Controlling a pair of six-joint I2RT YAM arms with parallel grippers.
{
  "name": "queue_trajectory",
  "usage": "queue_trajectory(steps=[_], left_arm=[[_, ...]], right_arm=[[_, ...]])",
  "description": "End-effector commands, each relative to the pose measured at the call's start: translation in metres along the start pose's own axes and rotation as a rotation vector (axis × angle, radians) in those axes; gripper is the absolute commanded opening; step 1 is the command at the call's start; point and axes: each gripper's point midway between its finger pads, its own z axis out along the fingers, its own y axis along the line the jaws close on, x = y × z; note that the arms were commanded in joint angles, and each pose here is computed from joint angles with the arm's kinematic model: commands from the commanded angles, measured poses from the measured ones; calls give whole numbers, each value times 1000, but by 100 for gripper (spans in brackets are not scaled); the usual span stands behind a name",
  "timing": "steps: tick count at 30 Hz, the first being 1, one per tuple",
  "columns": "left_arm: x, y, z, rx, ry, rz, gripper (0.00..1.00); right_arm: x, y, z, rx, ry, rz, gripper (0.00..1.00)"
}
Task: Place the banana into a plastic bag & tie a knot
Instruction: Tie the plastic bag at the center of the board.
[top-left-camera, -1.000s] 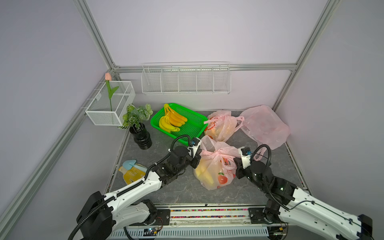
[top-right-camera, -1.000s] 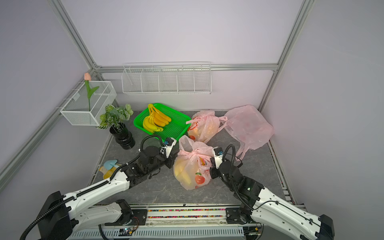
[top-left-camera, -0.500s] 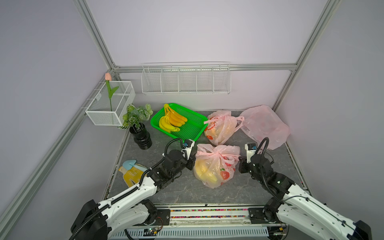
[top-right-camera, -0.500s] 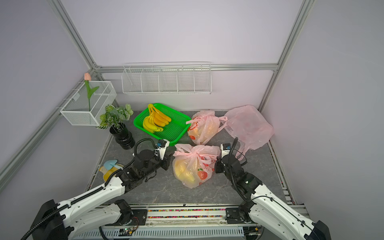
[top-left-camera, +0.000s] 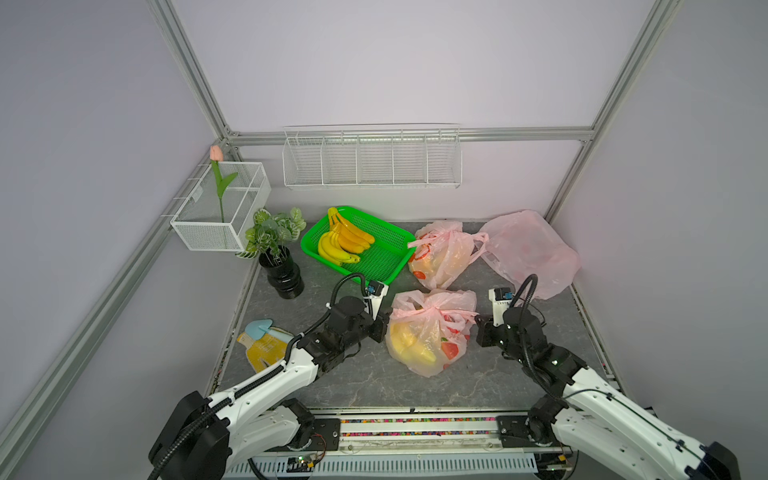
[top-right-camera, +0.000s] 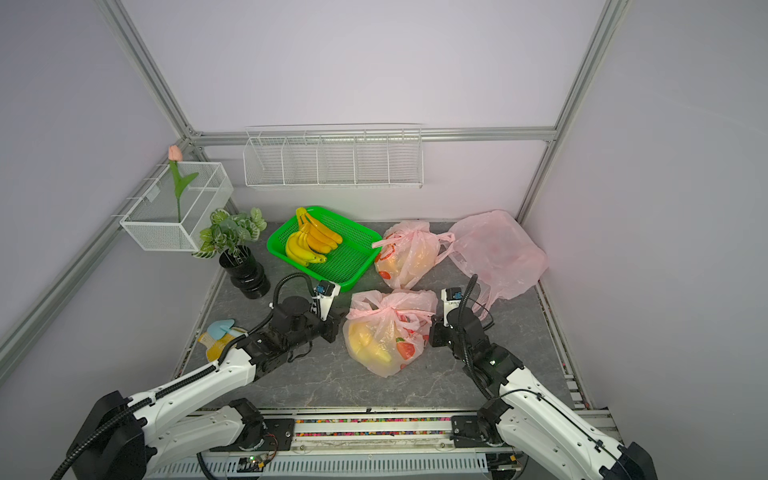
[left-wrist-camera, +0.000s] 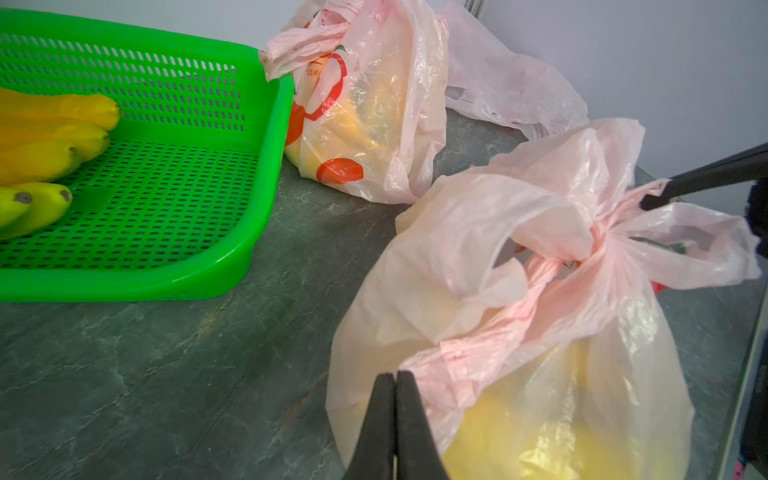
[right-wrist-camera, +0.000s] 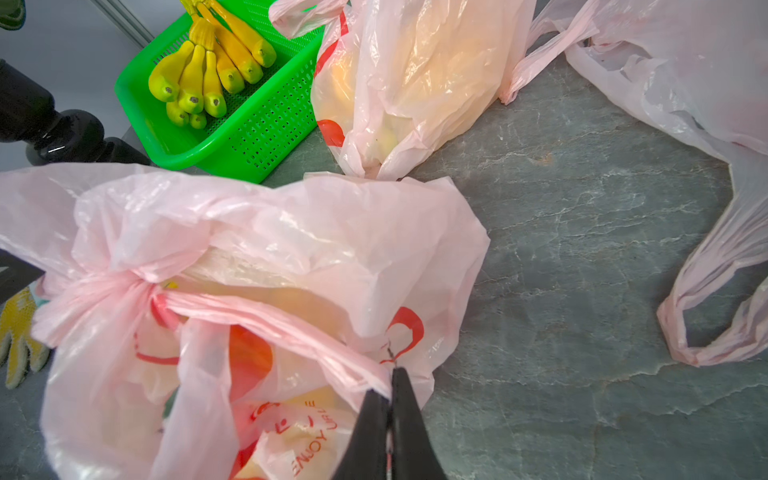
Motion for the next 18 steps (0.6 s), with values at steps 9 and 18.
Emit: queue_trajectory(steps=[9, 18], left_arm=[[-21, -8, -19, 51, -139, -64, 61], [-24, -20, 1, 122, -79, -60, 57]], right_arm=[[-1, 6, -1, -50, -20, -32, 7], [1, 7, 0, -62, -21, -27, 7]])
